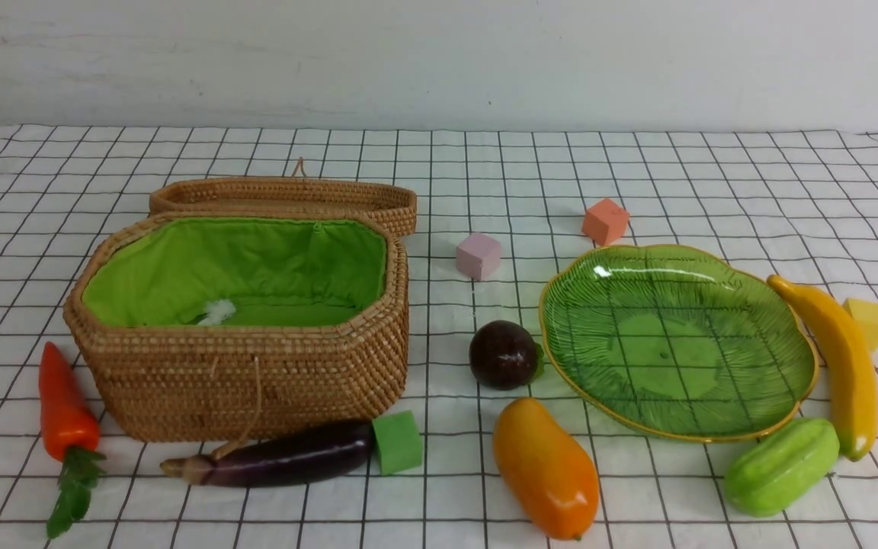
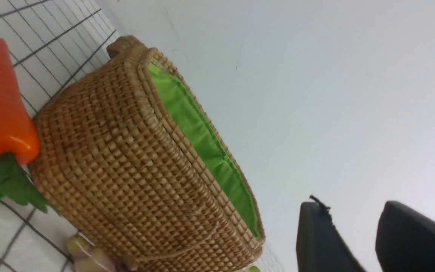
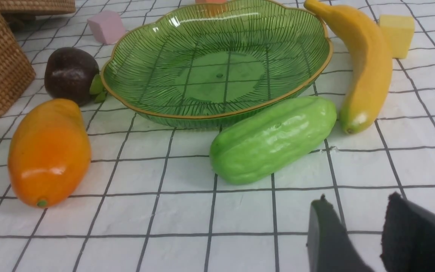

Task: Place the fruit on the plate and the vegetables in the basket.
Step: Use the left arm to grab a carrot and put it into the left basket

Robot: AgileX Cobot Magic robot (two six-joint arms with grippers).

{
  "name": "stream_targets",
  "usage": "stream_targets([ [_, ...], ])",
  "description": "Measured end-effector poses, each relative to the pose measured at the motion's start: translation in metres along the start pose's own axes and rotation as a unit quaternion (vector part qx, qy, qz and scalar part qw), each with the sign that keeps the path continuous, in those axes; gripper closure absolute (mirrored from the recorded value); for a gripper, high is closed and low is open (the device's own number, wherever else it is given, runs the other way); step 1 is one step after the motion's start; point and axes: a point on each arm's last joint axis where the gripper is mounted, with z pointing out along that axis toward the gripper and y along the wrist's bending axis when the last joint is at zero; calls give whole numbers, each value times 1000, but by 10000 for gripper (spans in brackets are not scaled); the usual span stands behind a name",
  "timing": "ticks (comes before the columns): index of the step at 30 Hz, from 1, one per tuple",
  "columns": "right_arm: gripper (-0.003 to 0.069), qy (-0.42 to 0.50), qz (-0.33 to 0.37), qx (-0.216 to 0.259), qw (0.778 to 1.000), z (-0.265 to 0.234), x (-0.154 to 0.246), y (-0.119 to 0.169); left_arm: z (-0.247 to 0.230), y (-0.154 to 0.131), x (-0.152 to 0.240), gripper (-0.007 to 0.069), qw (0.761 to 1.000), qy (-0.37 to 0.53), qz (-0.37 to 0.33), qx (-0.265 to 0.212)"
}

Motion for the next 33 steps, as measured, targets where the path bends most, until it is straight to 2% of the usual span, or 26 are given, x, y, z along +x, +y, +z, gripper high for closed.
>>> stream_targets([
  [3, 416, 0, 0, 0, 1000, 0, 0, 0, -2, -23, -6, 486, 999, 30, 7, 14],
  [6, 416, 0, 0, 0, 1000, 0, 0, 0, 0, -57, -16, 594, 993, 76, 84, 17],
  [7, 416, 0, 0, 0, 1000, 0, 0, 0, 0, -60, -16, 602, 993, 80, 88, 16],
  [8, 416, 0, 0, 0, 1000, 0, 0, 0, 6, -77, -22, 638, 982, 114, 153, 3],
  [9, 416, 0, 0, 0, 1000, 0, 0, 0, 12, -87, -26, 638, 973, 138, 186, -9],
  [12, 416, 0, 0, 0, 1000, 0, 0, 0, 36, -104, -32, 638, 943, 212, 250, -57],
  [14, 416, 0, 0, 0, 1000, 0, 0, 0, 45, -106, -32, 638, 933, 236, 262, -75],
  [18, 416, 0, 0, 0, 1000, 0, 0, 0, 85, -99, -27, 638, 900, 314, 267, -140],
  [21, 416, 0, 0, 0, 1000, 0, 0, 0, 105, -91, -22, 638, 883, 344, 274, -163],
  [25, 416, 0, 0, 0, 1000, 0, 0, 0, 118, -87, -18, 638, 869, 373, 271, -180],
  [33, 416, -14, 6, 2, 1000, 0, -2, -1, 122, -92, -21, 638, 861, 384, 278, -183],
])
